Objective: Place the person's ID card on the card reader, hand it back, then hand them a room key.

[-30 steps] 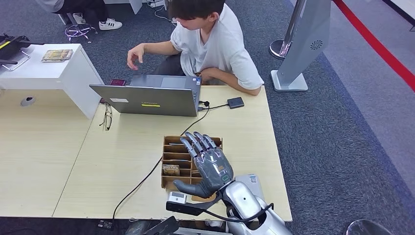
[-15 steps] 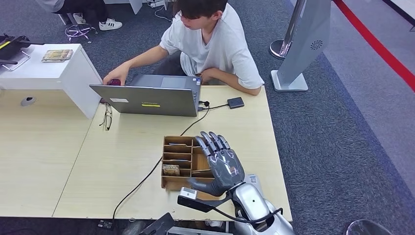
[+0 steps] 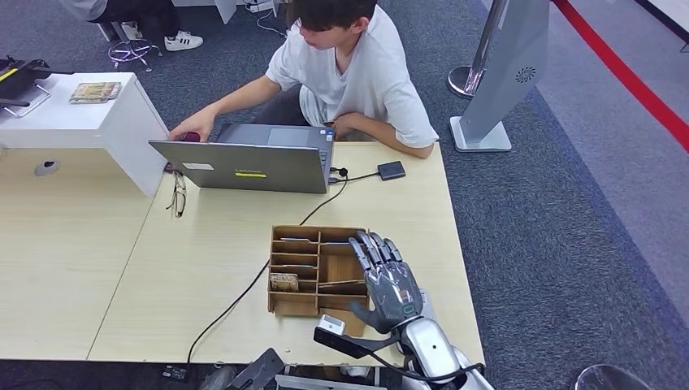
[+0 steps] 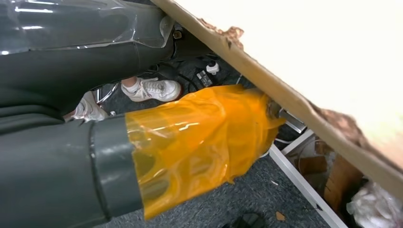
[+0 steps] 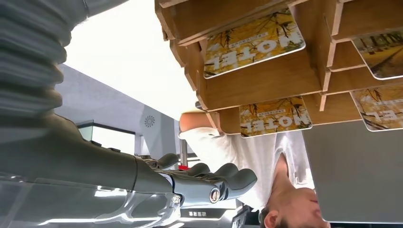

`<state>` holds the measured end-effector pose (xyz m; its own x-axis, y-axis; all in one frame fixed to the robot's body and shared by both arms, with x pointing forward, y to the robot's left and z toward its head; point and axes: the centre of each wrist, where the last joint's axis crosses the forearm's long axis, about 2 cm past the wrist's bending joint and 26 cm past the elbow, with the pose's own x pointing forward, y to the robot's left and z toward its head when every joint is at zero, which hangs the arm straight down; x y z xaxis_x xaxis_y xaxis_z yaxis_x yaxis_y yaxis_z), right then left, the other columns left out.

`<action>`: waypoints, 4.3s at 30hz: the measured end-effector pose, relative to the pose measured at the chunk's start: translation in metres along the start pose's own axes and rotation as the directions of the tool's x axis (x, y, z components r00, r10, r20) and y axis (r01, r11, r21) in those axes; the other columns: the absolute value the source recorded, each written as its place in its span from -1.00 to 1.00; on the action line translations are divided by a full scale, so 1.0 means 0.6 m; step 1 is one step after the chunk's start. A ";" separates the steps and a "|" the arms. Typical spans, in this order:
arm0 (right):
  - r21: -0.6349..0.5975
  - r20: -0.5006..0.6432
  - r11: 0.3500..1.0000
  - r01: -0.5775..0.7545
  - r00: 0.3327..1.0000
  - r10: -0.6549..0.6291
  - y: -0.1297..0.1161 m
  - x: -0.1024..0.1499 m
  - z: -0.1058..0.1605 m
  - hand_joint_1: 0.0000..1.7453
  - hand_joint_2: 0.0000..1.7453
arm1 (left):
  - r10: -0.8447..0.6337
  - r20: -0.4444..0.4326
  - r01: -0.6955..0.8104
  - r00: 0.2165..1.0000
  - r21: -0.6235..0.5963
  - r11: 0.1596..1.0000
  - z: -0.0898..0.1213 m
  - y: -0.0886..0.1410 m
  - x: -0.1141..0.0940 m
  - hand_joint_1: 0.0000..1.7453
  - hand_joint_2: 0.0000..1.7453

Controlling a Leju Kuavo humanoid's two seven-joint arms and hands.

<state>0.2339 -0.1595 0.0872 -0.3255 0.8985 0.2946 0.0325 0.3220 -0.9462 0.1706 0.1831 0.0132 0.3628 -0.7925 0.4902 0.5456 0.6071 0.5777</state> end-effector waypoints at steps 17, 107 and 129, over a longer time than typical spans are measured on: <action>-0.016 0.001 1.000 0.015 1.000 -0.015 0.000 -0.004 0.016 -1.00 1.00 | 0.122 -0.042 -0.121 0.992 0.038 0.992 0.010 -0.003 -0.006 -1.00 -1.00; -0.125 0.213 0.983 0.136 0.971 -0.107 -0.021 0.020 0.024 -1.00 1.00 | 0.426 -0.151 -0.350 0.892 0.365 0.863 -0.038 -0.030 -0.266 -1.00 -1.00; -0.129 0.223 0.983 0.130 0.970 -0.099 -0.016 -0.007 0.044 -1.00 1.00 | 0.430 -0.201 -0.338 0.880 0.372 0.865 0.011 -0.009 -0.383 -1.00 -1.00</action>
<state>0.2098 -0.1747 0.0916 -0.5294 0.7730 0.3495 0.1112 0.4717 -0.8747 0.0793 0.3623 -0.0983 0.7058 -0.4478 0.5489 0.0685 0.8144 0.5763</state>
